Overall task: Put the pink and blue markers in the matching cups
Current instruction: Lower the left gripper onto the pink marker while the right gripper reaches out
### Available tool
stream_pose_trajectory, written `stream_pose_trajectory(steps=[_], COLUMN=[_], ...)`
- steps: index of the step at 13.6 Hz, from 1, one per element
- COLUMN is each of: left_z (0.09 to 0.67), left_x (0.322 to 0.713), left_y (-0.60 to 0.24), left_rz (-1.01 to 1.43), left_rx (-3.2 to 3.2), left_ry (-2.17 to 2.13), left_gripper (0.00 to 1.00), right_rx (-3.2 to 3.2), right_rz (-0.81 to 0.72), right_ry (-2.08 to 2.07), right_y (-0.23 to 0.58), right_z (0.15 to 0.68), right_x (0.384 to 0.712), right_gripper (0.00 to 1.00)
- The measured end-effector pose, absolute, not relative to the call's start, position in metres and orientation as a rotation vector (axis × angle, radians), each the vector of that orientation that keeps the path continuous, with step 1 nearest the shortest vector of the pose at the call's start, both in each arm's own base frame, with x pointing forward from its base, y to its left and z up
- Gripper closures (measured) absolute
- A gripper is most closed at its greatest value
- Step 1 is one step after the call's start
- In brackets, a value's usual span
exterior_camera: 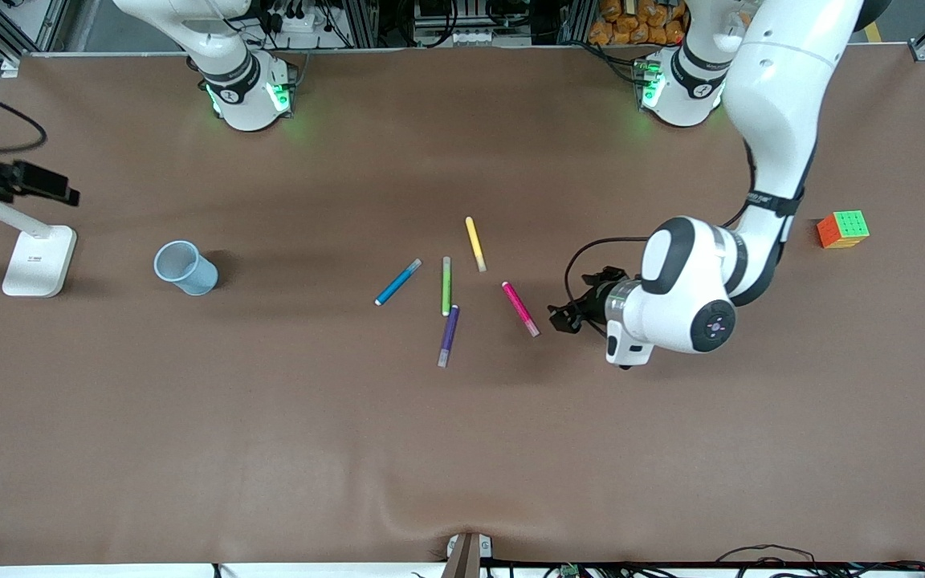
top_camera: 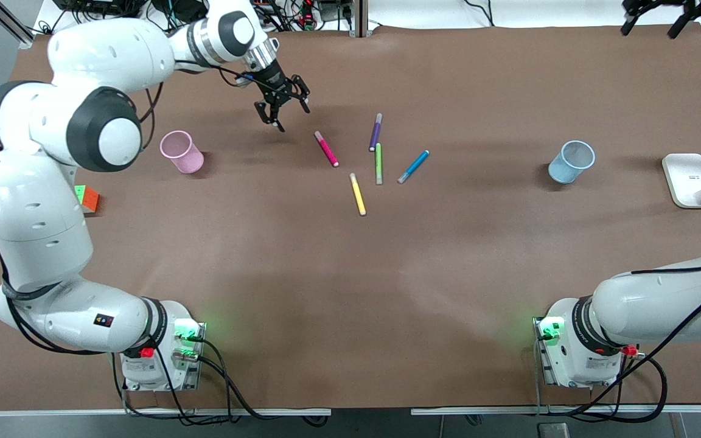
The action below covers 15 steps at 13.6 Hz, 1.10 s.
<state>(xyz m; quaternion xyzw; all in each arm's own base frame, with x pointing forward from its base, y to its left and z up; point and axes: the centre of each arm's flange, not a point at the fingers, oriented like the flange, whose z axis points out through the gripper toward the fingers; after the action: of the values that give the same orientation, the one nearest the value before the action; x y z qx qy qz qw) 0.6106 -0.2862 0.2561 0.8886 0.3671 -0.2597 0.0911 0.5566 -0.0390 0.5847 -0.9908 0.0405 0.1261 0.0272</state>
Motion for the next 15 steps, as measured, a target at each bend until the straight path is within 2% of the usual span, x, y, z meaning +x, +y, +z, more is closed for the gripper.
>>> stream_pose_trajectory(steps=[3, 8, 15], left_z=[0.242, 0.217, 0.191], left_x=[0.623, 0.625, 0.626], left_y=[-0.297, -0.306, -0.311], left_rz=[-0.748, -0.720, -0.708], left_rx=[2.583, 2.566, 2.527], left_ry=[1.170, 1.190, 1.223], left_gripper=[0.09, 0.09, 0.20], right_rx=[-3.040, -3.023, -3.028], right_rz=[0.534, 0.674, 0.805], right_ry=[0.120, 0.107, 0.429], right_y=[-0.038, -0.018, 0.100], right_z=[0.530, 0.477, 0.434], right_x=[0.578, 0.595, 0.584], right_gripper=[0.00, 0.00, 0.00])
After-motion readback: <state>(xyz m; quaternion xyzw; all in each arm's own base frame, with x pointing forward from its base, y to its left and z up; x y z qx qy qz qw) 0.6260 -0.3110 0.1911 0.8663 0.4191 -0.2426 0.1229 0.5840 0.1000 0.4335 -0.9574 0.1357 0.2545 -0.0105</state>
